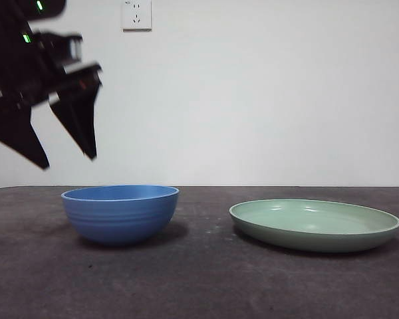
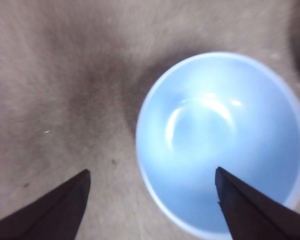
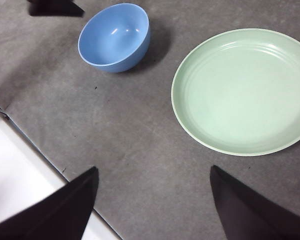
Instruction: Pick up the blue bowl, put it on the green plate, put it on desk
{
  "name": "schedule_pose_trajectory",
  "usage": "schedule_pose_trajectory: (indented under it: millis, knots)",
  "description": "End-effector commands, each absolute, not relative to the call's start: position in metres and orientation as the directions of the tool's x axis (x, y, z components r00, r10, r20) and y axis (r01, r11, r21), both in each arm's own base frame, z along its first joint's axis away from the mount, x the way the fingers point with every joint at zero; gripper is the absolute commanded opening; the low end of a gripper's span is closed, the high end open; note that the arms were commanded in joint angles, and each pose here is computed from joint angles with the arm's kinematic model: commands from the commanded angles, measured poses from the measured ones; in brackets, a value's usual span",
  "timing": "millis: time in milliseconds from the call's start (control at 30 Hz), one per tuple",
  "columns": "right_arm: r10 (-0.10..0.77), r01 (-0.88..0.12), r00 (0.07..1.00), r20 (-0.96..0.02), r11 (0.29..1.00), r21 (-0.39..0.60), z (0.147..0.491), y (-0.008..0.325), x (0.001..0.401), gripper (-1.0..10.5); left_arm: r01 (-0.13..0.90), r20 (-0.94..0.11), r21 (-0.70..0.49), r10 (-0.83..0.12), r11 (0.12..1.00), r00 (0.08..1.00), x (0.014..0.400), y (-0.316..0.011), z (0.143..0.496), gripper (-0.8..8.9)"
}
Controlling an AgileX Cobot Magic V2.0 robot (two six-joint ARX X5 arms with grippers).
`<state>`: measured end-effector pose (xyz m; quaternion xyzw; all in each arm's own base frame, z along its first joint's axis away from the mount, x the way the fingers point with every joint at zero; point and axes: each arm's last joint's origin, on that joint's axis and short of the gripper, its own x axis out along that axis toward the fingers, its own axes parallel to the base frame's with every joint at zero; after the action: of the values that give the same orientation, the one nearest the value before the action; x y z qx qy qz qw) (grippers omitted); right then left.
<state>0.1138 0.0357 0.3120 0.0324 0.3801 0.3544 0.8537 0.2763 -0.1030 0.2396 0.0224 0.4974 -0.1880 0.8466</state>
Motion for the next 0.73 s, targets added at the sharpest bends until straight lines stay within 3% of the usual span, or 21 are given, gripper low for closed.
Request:
schedule_pose_trajectory:
  millis: [33,233,467,733]
  knots:
    - [0.633,-0.583,0.472,-0.614,0.746,0.322,0.317,0.036,0.115,3.6,0.337,-0.854,-0.147,-0.291,0.930,0.431,0.288,-0.109,0.231,4.03]
    - [0.634,-0.585,0.475,-0.610,0.746,0.319,0.318,0.036,0.115,3.6,0.330,-0.875,-0.146,-0.278,0.932,0.397,0.301,-0.114,0.208,3.94]
    - [0.634,-0.585,0.476,-0.610,0.746,0.318,0.318,0.036,0.115,3.6,0.315,-0.887,-0.154,-0.271,0.936,0.374,0.306,-0.117,0.196,3.21]
    - [0.634,-0.585,0.476,-0.610,0.746,0.318,0.318,0.036,0.115,3.6,0.296,-0.880,-0.168,-0.278,0.940,0.384,0.306,-0.119,0.196,0.41]
